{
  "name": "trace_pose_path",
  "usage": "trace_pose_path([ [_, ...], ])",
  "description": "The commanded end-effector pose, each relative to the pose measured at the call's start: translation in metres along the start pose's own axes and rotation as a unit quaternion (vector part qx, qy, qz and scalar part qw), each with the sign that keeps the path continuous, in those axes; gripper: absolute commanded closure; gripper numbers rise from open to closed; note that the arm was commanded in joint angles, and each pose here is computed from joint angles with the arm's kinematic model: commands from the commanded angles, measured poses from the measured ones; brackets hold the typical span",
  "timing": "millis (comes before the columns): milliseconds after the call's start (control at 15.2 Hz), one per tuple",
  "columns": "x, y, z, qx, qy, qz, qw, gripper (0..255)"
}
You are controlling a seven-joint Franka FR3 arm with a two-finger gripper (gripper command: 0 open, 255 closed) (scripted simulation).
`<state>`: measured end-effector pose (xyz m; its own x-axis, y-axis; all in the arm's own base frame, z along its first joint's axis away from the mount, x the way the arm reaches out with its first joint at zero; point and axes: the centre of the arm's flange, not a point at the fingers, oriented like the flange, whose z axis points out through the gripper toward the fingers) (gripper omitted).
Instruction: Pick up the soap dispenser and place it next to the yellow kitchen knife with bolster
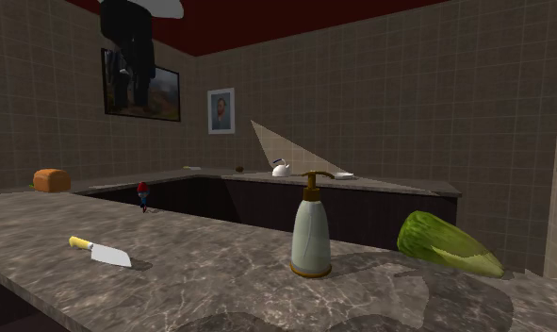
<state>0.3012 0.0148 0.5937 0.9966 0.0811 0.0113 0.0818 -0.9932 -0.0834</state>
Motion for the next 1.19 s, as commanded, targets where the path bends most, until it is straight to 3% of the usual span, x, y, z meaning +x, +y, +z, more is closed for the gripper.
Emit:
trace_pose_path([
  [0,0.000,0.000,0.000,0.000,0.000,0.000,1.0000,0],
  [528,0.094,0.027,0.033,0.006,0.011,0.061,0.9980,0],
  [1122,0.195,0.071,0.067,0.014,0.024,0.130,0.9911,0],
])
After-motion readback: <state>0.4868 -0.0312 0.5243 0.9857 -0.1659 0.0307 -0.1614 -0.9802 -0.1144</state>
